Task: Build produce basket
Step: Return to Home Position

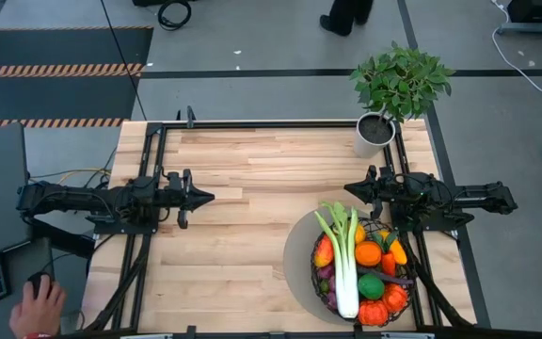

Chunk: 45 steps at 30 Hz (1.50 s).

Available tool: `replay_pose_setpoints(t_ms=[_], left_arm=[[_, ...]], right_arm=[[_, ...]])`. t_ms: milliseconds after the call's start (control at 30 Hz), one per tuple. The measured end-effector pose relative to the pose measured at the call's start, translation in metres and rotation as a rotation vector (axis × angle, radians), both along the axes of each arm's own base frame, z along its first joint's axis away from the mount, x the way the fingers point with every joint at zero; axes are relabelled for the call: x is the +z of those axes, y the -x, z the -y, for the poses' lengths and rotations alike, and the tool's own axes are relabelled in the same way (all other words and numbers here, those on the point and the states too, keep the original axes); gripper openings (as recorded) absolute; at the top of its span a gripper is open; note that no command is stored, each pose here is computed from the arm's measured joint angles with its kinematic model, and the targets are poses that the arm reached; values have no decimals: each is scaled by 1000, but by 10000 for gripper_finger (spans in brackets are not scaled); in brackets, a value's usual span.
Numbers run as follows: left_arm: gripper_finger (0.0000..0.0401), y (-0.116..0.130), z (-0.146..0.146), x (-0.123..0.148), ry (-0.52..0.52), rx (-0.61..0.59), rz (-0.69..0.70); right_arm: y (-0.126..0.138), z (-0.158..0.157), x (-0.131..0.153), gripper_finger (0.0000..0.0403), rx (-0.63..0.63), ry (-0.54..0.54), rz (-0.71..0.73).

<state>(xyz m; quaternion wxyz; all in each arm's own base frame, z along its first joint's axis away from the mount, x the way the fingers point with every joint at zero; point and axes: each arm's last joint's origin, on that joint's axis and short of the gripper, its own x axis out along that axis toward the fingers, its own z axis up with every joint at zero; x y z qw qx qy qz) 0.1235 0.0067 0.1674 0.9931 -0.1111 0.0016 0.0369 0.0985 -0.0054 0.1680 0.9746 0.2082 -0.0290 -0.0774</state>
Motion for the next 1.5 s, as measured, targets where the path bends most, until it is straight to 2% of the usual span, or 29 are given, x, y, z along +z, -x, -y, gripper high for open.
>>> replay_pose_setpoints(t_ms=[267, 533, 800, 1500], left_arm=[[35, 0, 0, 0, 0, 0, 0], [26, 0, 0, 0, 0, 0, 0], [35, 0, 0, 0, 0, 0, 0], [30, 0, 0, 0, 0, 0, 0]], right_arm=[[0, 0, 0, 17, 0, 0, 0], [0, 0, 0, 17, 0, 0, 0], [0, 0, 0, 17, 0, 0, 0], [0, 0, 0, 17, -1, 0, 0]])
